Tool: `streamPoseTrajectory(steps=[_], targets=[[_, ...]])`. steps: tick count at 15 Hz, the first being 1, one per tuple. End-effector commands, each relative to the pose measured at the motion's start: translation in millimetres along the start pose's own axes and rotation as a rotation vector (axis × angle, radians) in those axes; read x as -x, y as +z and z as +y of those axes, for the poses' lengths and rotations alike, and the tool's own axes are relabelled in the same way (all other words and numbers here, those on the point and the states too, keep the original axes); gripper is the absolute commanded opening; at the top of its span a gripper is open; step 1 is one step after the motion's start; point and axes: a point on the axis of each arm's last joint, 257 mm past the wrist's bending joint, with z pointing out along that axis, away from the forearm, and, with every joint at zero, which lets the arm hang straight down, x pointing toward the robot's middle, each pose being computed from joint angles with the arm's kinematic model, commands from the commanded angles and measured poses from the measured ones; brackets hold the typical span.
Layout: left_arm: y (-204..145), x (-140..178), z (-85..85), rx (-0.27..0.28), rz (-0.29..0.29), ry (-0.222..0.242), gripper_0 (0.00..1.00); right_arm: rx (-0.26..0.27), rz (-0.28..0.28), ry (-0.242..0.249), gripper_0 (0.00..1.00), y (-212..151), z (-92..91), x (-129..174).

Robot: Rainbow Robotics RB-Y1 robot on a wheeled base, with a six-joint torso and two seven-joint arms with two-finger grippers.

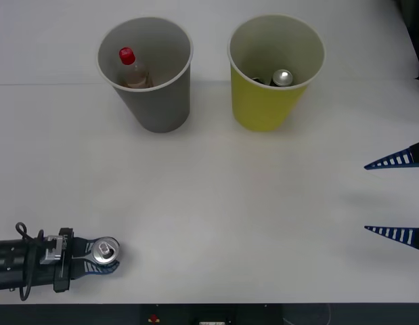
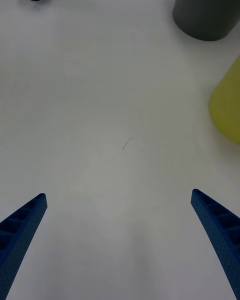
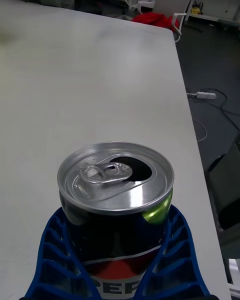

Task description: Put the can into the green bin and the plastic bottle into the gray bin

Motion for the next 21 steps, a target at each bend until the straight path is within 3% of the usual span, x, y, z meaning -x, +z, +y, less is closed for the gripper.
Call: streamPoseTrajectory(steps=[1, 8, 11, 12, 16, 21], targets=[[2, 12, 0.2, -0.026, -0.011, -0.009, 0.0, 0.0, 0.0, 0.0, 1.0, 0, 0.0, 0], [14, 56, 7.4, -0.127, 0.007, -0.115, 0.0, 0.0, 0.0, 0.0, 1.0, 0, 0.0, 0], [29, 85, 2.4, -0.173, -0.018, -0.223, 0.0, 0.0, 0.0, 0.0, 1.0, 0, 0.0, 0], [35, 94, 4.4, -0.181, -0.006, -0.233, 0.0, 0.0, 0.0, 0.0, 1.0, 0, 0.0, 0], [52, 128, 15.6, -0.128, 0.088, -0.272, 0.0, 0.0, 0.0, 0.0, 1.0, 0, 0.0, 0], [84, 182, 20.0, -0.003, 0.153, -0.357, 0.0, 0.0, 0.0, 0.0, 1.0, 0, 0.0, 0]])
